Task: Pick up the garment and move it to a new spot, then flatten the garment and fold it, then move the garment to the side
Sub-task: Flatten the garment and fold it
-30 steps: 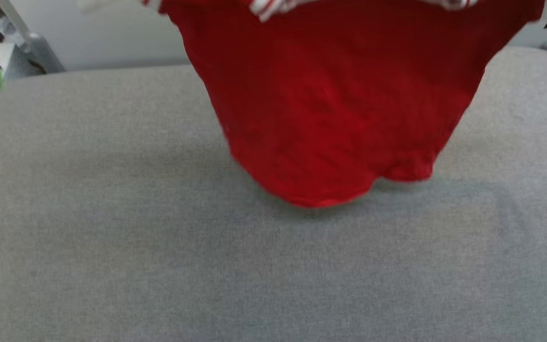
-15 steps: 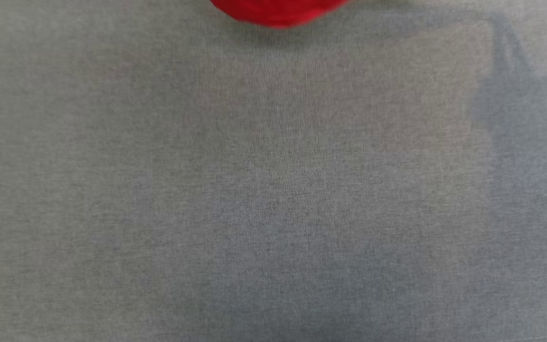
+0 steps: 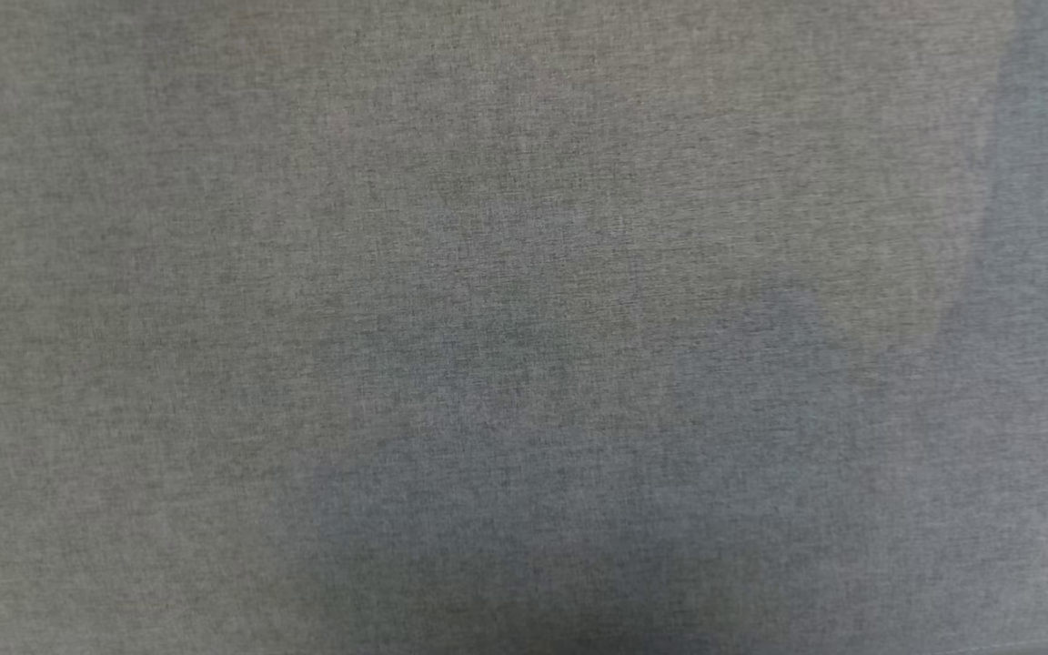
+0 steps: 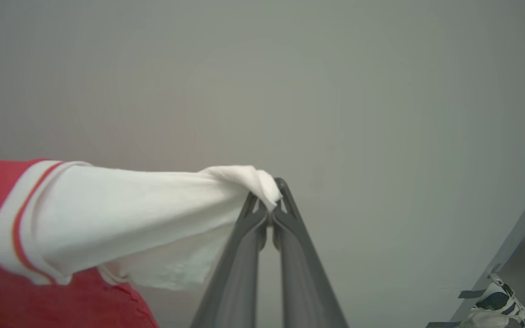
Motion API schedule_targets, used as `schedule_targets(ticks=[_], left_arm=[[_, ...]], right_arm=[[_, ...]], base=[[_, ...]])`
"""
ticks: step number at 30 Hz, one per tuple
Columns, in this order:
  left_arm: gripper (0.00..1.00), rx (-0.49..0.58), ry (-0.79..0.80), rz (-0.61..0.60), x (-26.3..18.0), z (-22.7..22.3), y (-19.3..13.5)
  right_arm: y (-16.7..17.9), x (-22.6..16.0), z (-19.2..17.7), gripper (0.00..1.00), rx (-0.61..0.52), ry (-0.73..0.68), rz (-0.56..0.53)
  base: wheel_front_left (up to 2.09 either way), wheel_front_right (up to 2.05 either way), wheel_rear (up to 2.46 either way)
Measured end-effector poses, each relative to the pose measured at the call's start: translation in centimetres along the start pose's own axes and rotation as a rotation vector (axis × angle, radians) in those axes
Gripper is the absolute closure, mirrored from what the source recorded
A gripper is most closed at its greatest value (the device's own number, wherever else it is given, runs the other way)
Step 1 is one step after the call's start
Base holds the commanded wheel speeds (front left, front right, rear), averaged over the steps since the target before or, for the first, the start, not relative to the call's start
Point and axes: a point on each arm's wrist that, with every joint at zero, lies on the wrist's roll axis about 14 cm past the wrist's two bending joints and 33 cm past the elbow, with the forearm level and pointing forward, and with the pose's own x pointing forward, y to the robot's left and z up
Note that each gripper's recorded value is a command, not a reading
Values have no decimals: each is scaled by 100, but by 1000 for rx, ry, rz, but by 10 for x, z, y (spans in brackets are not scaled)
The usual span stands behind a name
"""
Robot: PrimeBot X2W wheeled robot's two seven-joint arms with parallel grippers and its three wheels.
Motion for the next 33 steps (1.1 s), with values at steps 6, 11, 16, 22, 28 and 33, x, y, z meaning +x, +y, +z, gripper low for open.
schedule_targets(ticks=[6,11,16,22,28,33], left_arm=[[100,-33,93,-25,-16,-54,-10],[100,-75,198,-27,-53,-98,-16],[100,-118,330,-29,-105,-137,-24],[100,-158,470,-12,-170,-159,-25],[100,-193,583,-1,-228,-160,-30],[100,-221,660,6,-270,-153,-37]], right_arm=[[8,-8,-61,100,22,115,15],[11,-38,-107,100,42,243,30],[4,-80,-139,100,46,370,31],[-6,-132,-155,100,60,504,30],[-11,-195,-169,100,121,644,20],[-16,-246,-173,100,122,737,22]], base=[[0,0,0],[0,0,0],[0,0,0],[0,0,0],[0,0,0],[0,0,0]])
